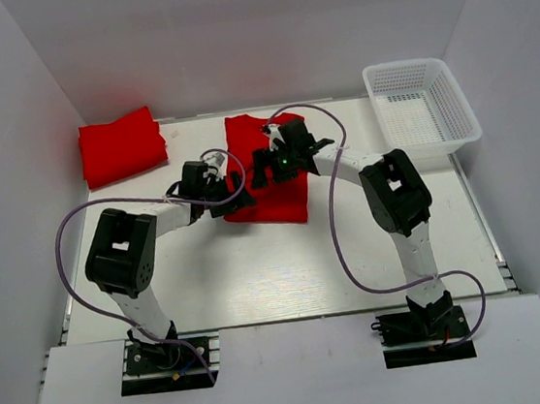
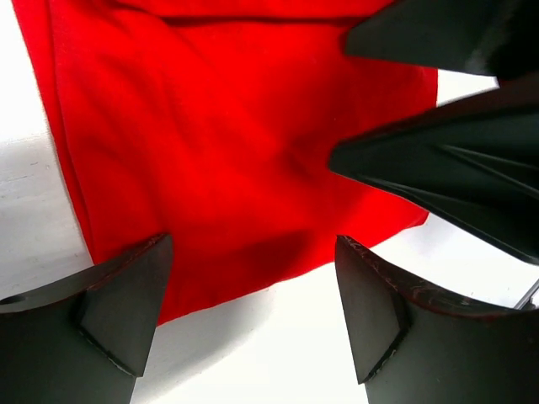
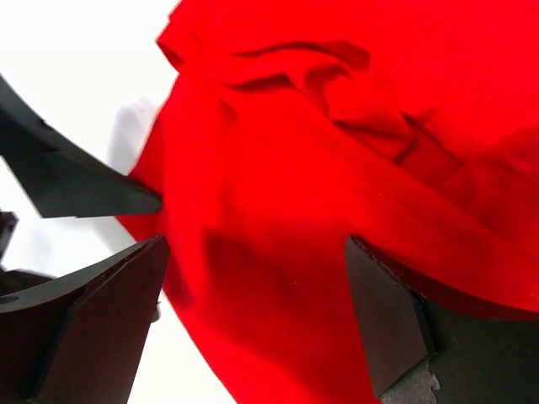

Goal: Fold and stack the t-shirts
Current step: Fold the folded rectangular tshirt in 1/3 of the way

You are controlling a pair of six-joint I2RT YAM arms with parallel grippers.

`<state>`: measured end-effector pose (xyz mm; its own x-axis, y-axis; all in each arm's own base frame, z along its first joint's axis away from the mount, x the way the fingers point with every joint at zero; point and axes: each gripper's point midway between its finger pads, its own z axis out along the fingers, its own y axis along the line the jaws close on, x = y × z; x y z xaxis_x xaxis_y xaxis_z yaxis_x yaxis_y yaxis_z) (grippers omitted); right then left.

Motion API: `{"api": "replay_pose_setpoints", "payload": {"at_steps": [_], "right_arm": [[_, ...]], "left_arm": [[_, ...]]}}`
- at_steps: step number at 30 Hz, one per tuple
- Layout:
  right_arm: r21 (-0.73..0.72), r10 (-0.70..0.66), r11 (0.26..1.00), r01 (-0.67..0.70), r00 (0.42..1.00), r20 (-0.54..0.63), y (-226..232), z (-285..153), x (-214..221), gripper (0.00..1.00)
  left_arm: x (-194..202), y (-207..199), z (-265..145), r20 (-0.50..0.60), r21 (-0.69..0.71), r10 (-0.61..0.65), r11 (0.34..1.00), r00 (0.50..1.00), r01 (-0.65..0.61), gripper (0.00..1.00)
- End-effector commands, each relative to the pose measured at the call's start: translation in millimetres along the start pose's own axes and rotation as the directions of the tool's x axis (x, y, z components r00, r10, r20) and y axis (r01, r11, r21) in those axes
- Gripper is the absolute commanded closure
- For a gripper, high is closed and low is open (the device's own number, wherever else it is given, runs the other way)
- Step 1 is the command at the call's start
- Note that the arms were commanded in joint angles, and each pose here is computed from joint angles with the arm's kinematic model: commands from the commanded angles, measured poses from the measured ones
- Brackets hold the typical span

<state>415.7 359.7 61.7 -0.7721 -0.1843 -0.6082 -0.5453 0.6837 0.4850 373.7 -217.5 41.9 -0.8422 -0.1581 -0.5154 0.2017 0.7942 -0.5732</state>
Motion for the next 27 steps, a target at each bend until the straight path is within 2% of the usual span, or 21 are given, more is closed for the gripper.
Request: {"api": "replay_pose_setpoints", "payload": {"at_steps": [1, 6, 11, 14, 17, 22, 27], "right_arm": [[-0.018, 0.001, 1.0, 0.0, 0.999, 0.044, 5, 1, -15, 0.1], [-0.007, 0.026, 1.0, -0.026, 0.999, 0.03, -3, 7, -6, 0.1], [0.071, 0.044, 0.996, -0.051, 0.994, 0.1, -22, 16, -17, 0.1], [0.134, 0.025, 0.99, -0.055, 0.977, 0.214, -32, 18, -46, 0.1], [0.165, 0.033, 0.983, -0.082, 0.96, 0.28, -39, 18, -60, 0.1], [0.188, 0.012, 0.98, -0.071, 0.955, 0.297, -43, 20, -65, 0.1], [0.213, 0.021, 0.97, -0.113, 0.92, 0.392, -56, 18, -84, 0.1]], "left_arm": [[14, 5, -3, -0.024, -0.02, -0.013, 1.0, 1.0, 0.013, 0.12], [19, 9, -3, -0.036, -0.037, -0.021, 0.999, 0.999, 0.02, 0.12], [30, 14, -6, -0.053, -0.047, -0.03, 0.999, 0.998, 0.027, 0.12], [29, 11, -10, -0.044, -0.042, -0.025, 0.999, 0.999, 0.024, 0.12], [31, 11, -12, -0.046, -0.043, -0.026, 0.999, 0.999, 0.024, 0.12], [37, 13, -14, -0.062, -0.051, -0.034, 0.998, 0.998, 0.031, 0.12], [40, 13, -16, -0.064, -0.051, -0.035, 0.998, 0.997, 0.032, 0.12]]}}
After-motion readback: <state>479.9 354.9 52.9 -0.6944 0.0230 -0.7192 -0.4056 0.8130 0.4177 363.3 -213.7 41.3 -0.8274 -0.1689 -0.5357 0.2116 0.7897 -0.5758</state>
